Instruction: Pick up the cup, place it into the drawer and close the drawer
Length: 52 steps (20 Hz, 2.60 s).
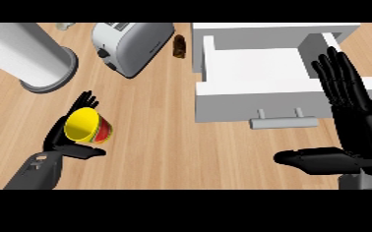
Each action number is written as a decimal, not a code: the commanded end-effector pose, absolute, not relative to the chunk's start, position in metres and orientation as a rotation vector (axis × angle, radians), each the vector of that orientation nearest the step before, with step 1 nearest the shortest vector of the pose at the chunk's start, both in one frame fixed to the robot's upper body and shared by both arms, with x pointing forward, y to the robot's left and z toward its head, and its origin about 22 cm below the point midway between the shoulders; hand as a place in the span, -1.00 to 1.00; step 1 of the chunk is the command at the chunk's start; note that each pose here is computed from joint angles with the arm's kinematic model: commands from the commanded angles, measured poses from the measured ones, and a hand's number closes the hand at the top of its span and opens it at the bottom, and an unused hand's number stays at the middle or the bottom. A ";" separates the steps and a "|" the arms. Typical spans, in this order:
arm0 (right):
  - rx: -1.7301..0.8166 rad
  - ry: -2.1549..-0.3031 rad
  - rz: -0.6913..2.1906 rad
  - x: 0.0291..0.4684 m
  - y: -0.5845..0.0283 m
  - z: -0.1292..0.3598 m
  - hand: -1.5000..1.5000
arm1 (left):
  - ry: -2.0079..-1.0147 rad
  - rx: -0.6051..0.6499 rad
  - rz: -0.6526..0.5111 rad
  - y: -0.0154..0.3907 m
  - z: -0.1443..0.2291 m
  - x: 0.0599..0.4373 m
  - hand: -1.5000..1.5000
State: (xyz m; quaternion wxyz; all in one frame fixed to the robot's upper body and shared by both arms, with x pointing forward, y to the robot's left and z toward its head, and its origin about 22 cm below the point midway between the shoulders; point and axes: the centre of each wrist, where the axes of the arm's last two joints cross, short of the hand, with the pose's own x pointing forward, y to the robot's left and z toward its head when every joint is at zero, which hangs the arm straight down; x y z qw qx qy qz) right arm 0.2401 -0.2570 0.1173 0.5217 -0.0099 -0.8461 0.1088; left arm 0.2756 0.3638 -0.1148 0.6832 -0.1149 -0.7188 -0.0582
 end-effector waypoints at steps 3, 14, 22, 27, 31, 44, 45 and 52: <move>-0.011 -2.019 0.261 0.240 -0.260 0.117 -1.00 | -1.698 -0.567 -0.047 0.339 -0.120 0.283 1.00; -0.039 -2.009 0.235 0.239 -0.264 0.115 -1.00 | -1.744 -0.691 0.080 0.334 -0.123 0.279 1.00; -0.065 -2.017 0.269 0.234 -0.271 0.110 -1.00 | -1.955 -0.200 0.391 0.322 -0.132 0.274 1.00; -0.053 -2.021 0.247 0.245 -0.284 0.115 -1.00 | -2.029 -0.293 0.380 0.310 -0.125 0.285 1.00; -0.071 -2.013 0.252 0.248 -0.262 0.120 -1.00 | -2.098 -0.344 0.295 0.303 -0.098 0.315 1.00; -0.105 -1.985 0.222 0.222 -0.299 0.111 -1.00 | -2.167 -0.353 0.007 0.193 0.046 0.393 1.00; -0.078 -1.985 0.215 0.227 -0.285 0.096 -1.00 | -2.202 -0.368 0.011 0.198 0.051 0.395 1.00; -0.093 -1.986 0.243 0.234 -0.288 0.111 -1.00 | -2.179 -0.371 -0.116 0.121 0.138 0.401 1.00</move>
